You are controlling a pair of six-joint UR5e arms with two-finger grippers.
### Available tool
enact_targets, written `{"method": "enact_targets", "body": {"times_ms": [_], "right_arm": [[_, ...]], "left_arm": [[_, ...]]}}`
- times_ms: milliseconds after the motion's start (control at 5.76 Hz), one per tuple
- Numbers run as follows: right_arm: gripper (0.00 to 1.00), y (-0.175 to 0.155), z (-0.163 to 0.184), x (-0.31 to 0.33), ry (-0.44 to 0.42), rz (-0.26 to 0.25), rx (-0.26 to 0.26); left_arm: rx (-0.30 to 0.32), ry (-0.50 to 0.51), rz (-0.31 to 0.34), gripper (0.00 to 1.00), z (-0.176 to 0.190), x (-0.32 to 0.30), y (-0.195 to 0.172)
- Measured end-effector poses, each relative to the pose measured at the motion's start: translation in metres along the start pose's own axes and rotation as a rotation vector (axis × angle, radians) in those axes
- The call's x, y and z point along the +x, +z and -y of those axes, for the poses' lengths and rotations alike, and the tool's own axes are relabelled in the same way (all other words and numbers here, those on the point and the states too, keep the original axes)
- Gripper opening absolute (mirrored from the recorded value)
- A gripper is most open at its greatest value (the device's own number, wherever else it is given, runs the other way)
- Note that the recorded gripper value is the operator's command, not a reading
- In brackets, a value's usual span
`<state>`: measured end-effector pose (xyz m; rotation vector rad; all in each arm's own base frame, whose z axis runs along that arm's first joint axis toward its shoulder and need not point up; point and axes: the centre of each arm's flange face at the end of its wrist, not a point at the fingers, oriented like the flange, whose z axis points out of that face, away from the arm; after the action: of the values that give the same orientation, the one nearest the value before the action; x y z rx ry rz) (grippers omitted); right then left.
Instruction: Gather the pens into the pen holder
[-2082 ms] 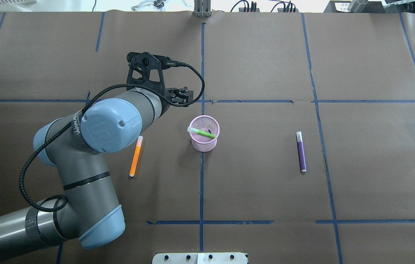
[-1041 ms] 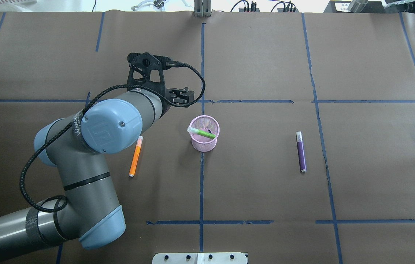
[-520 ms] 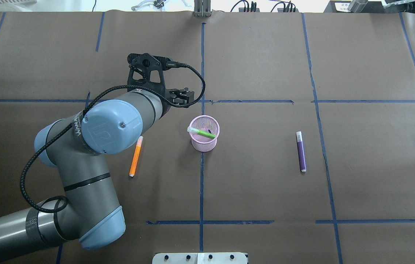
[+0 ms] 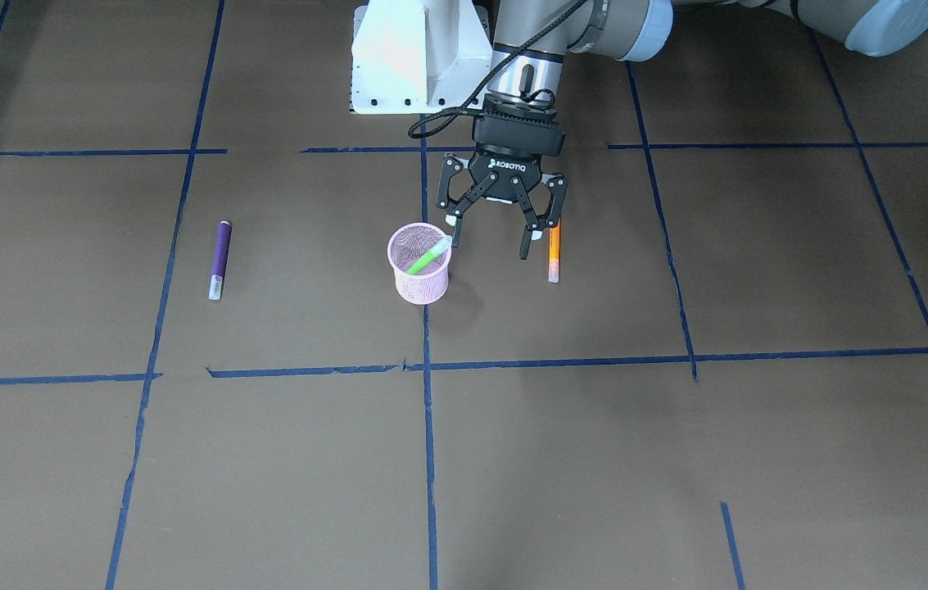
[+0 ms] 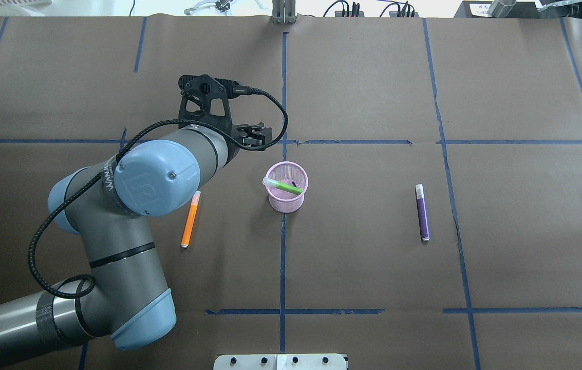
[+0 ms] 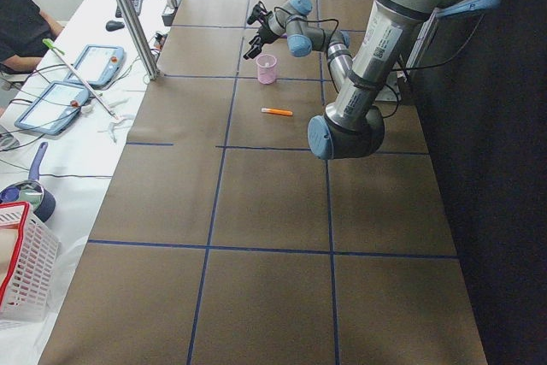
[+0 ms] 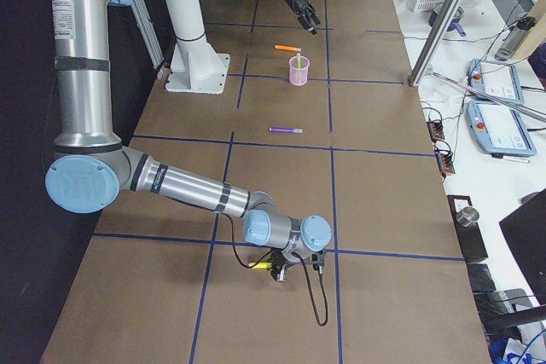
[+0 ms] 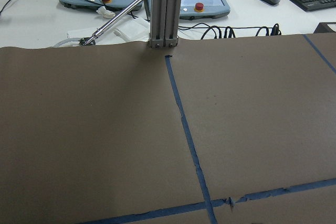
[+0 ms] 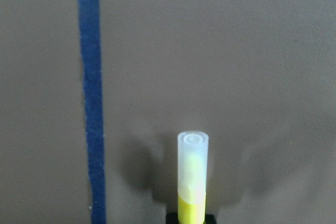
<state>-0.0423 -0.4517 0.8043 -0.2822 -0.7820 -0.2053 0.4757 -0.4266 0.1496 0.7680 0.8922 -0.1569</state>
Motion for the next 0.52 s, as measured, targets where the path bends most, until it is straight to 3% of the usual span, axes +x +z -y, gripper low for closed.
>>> {"method": "enact_targets", "body": {"times_ms": [173,520], "right_arm": [[0.0,-0.015,0.003,-0.018,-0.043,0.022,0.033],[0.0,-0.084,-0.005,-0.094,-0.155,0.05,0.174]], "left_arm": [[0.001,0.001,0.0,0.87,0.0,0.0,0.0],[0.001,0.001,0.0,0.87,0.0,0.0,0.0]]}}
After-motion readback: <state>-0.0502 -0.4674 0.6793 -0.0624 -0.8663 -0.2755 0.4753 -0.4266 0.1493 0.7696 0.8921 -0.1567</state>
